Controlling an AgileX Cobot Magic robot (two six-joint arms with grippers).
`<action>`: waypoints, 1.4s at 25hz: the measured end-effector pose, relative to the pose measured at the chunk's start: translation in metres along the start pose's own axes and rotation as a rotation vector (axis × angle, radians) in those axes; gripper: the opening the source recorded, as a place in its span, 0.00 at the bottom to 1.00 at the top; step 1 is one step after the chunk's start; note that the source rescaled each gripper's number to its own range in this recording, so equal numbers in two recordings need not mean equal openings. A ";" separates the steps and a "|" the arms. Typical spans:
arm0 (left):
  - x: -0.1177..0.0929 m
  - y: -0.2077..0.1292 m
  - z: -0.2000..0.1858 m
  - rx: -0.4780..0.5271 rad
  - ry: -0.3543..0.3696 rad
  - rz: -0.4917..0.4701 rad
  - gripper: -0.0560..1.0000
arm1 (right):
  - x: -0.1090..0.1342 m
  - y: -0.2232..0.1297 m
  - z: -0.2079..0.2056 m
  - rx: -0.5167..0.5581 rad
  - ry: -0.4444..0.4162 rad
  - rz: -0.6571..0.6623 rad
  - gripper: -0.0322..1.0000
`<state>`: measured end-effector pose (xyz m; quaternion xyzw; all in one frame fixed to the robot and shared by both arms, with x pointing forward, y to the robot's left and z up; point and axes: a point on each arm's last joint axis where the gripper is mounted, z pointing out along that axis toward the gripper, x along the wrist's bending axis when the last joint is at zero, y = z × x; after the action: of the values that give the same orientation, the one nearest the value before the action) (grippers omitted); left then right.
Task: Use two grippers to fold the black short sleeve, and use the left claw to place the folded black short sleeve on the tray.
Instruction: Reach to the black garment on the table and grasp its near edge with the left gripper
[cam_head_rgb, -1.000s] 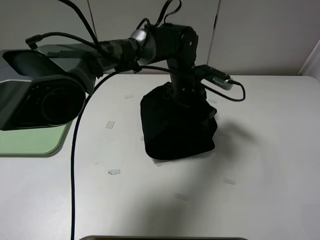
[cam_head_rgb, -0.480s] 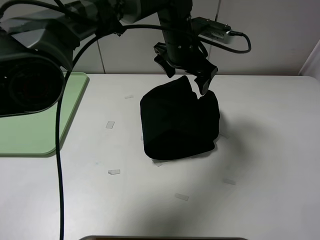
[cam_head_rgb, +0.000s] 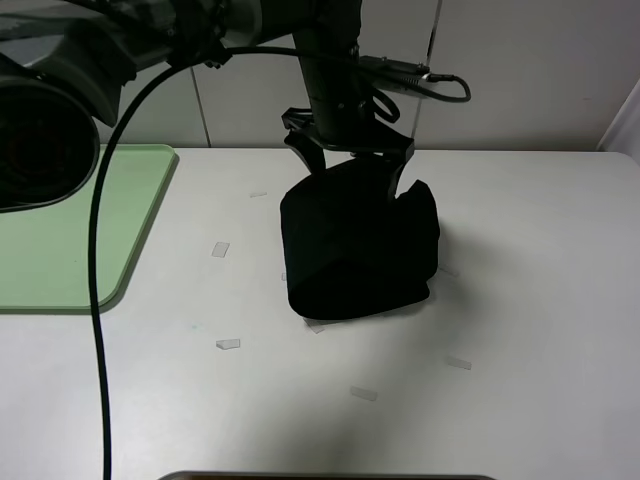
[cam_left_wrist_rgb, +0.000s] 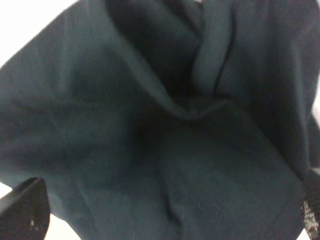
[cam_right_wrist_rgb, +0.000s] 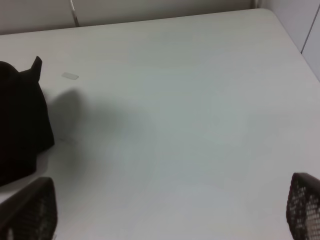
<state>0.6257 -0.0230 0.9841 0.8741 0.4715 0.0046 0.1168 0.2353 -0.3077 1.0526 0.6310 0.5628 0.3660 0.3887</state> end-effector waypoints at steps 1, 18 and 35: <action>0.001 -0.002 0.003 0.013 0.001 -0.013 1.00 | 0.000 0.000 0.000 0.000 0.000 0.000 1.00; 0.014 -0.012 0.009 0.069 -0.004 -0.096 1.00 | 0.000 0.000 0.000 0.000 0.000 0.000 1.00; 0.041 -0.075 0.034 0.078 -0.071 -0.230 1.00 | 0.000 0.000 0.000 0.000 0.000 0.000 1.00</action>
<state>0.5906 0.0440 0.9310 0.8177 0.5641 -0.0582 0.0990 0.2353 -0.3077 1.0526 0.6310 0.5628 0.3660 0.3887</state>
